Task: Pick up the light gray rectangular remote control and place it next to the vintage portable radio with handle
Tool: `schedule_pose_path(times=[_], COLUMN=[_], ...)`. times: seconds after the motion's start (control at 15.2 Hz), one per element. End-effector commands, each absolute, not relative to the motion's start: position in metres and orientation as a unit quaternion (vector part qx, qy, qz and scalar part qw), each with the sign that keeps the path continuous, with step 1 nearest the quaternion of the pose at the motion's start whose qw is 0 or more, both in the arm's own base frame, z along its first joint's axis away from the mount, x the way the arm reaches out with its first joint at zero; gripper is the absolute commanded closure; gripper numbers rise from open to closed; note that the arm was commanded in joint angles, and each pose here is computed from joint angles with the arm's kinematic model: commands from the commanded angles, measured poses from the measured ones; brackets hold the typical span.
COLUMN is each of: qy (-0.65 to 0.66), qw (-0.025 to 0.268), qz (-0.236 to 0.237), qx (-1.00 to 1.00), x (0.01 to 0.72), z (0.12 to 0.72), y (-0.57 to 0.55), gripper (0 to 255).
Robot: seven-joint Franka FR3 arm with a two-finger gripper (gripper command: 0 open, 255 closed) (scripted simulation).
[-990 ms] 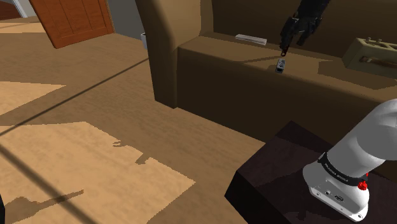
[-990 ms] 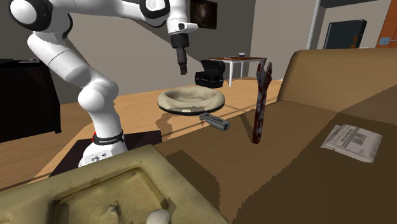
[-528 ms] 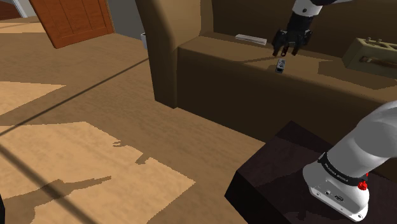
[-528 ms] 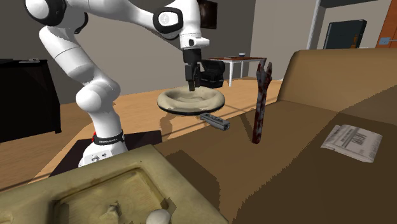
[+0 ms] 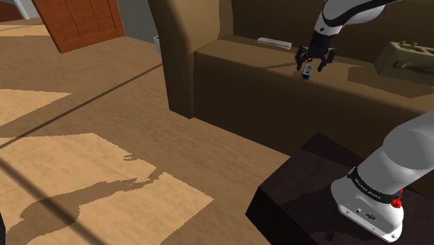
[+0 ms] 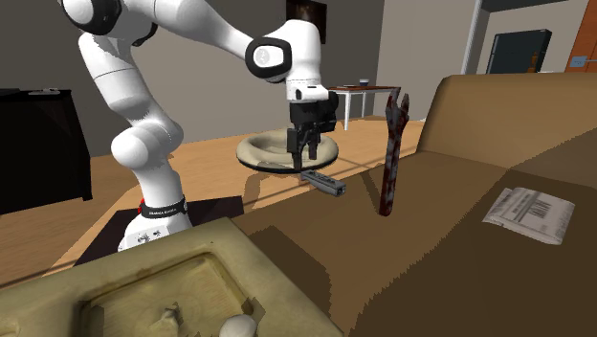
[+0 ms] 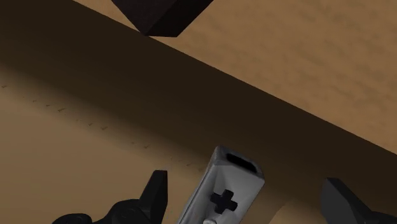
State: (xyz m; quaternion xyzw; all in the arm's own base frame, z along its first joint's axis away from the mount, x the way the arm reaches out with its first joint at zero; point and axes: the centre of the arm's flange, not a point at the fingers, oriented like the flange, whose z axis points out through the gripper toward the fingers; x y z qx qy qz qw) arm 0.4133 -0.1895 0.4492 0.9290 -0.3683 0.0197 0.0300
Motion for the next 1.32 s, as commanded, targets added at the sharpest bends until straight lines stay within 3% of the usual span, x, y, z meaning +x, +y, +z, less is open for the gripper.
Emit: schedule_pose_path(times=[0.0, 0.86, 0.92, 1.25], qy=[-0.375, -0.375, -0.375, -0.375], qw=[0.03, 0.03, 0.03, 0.03], qz=[0.019, 0.019, 0.019, 0.019], qx=[0.926, 0.926, 0.926, 0.926], x=[0.412, 0.412, 0.412, 0.411], z=[0.439, 0.41, 0.41, 0.41], y=[-0.193, -0.195, -0.195, -0.195], gripper=[0, 0, 255, 255])
